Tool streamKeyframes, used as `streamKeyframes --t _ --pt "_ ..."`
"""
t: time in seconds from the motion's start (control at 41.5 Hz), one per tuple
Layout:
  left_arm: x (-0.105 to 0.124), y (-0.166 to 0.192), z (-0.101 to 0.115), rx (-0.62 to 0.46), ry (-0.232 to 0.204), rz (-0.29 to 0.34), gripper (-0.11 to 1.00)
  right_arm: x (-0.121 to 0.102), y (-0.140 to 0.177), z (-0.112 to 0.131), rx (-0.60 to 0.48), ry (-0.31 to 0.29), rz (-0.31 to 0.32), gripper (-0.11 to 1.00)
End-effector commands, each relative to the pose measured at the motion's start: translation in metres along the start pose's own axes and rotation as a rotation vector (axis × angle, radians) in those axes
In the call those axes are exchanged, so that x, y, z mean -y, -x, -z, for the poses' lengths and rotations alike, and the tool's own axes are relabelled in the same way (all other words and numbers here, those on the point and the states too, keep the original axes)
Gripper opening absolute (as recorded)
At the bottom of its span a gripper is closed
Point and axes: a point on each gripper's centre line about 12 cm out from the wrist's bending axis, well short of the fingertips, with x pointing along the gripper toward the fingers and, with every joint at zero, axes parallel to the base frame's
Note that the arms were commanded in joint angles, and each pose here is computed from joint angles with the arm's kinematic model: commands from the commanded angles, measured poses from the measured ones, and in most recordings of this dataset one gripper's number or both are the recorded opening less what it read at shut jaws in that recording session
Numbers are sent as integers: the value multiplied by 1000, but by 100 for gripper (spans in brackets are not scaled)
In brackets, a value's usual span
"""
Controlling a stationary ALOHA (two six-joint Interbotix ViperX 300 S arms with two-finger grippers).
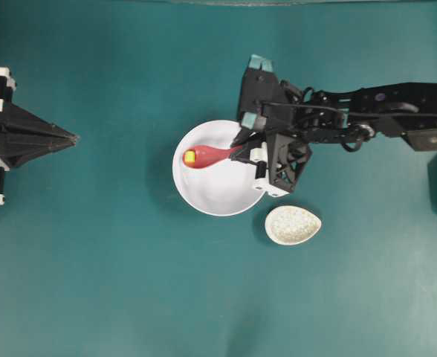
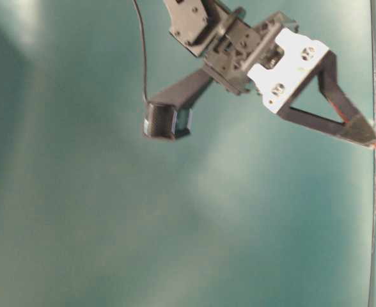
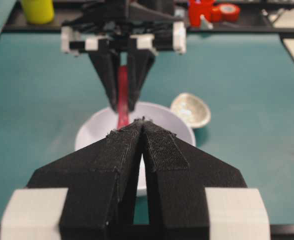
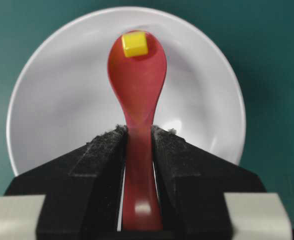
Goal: Scoop the yellow hexagonal prism block from the bowl with a spoon using the right arm.
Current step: 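Lift the spoon with the yellow block up out of the bowl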
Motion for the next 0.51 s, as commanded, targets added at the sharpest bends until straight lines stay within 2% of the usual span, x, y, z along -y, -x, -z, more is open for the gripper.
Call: streamKeyframes --t 0.0,0.289,0.482 --pt "0 -1 -12 34 -1 -1 0 -6 19 -15 89 3 -11 24" --pt "0 -1 -11 34 2 -2 0 -18 68 -16 317 20 -27 24" --pt "0 -1 -11 34 3 -1 0 -16 102 -12 419 6 -30 24"
